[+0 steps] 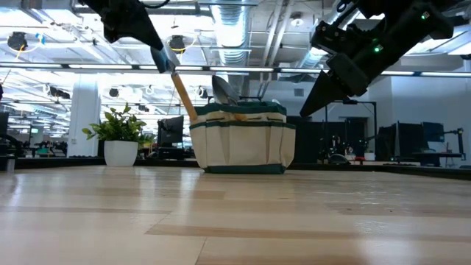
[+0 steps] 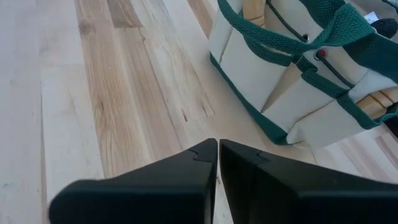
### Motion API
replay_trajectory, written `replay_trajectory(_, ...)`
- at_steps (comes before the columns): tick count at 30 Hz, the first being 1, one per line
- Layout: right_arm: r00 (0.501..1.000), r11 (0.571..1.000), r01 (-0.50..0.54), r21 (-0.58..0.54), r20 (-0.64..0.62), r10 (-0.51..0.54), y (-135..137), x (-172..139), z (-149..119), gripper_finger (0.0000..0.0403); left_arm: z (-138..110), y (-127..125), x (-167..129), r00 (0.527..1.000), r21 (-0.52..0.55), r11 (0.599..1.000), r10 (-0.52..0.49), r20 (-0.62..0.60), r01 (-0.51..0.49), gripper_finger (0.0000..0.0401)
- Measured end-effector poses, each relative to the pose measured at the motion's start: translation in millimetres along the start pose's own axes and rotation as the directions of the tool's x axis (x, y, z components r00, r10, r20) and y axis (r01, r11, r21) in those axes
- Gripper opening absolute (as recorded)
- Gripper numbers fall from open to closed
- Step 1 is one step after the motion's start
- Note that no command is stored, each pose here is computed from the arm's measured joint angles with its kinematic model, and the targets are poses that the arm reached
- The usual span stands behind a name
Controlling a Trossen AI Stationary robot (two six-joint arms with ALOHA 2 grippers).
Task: Pick & Place Garden tools in Gardening bag
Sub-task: Put the trowel into the gardening bag
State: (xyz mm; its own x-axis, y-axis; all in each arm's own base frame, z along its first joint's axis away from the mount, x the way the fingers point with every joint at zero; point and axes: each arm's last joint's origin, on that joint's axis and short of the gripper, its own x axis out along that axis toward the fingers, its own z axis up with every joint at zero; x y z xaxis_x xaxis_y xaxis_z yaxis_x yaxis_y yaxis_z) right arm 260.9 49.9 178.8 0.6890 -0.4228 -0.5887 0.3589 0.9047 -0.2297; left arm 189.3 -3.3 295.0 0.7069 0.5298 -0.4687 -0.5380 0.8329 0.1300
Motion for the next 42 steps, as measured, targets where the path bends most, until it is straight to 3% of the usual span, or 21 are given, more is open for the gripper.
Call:
replay_trajectory(11, 1.000, 1.000, -0.002, -0.009, -0.002, 0.002, 0.1, 0.0, -0.2, 0.0011, -1.4, -13.6, 31.0, 0.999, 0.040, 0.998, 0.039, -0.034, -0.038, 0.0002)
replay_trajectory(17, 1.000, 1.000, -0.002, -0.010, -0.003, 0.002, 0.1, -0.1, -0.3, 0.0013, 9.9, -9.1, 16.2, 0.994, -0.022, 0.995, -0.099, 0.050, 0.100, 0.0002)
replay_trajectory(25, 1.000, 1.000, 0.000, -0.015, -0.010, 0.000, -0.1, 0.0, -1.1, 0.0012, 12.9, -4.2, -3.4, 0.981, -0.059, 0.983, -0.165, 0.100, 0.172, 0.0002)
replay_trajectory(28, 1.000, 1.000, 0.000, -0.015, -0.010, 0.000, -0.1, 0.0, -1.1, 0.0013, 13.2, -3.2, -8.4, 0.984, -0.050, 0.989, -0.129, 0.121, 0.136, 0.0002)
replay_trajectory(32, 1.000, 1.000, 0.000, -0.015, -0.010, 0.000, -0.1, 0.0, -1.1, 0.0011, 14.8, 2.3, -14.9, 0.986, -0.028, 1.000, 0.005, 0.168, 0.000, 0.0002)
replay_trajectory(42, 0.999, 0.999, -0.033, -0.004, 0.024, 0.033, 1.5, 0.1, 3.2, 0.0012, 13.2, 11.0, -11.8, 0.970, 0.008, 0.982, 0.183, 0.159, -0.186, 0.0002)
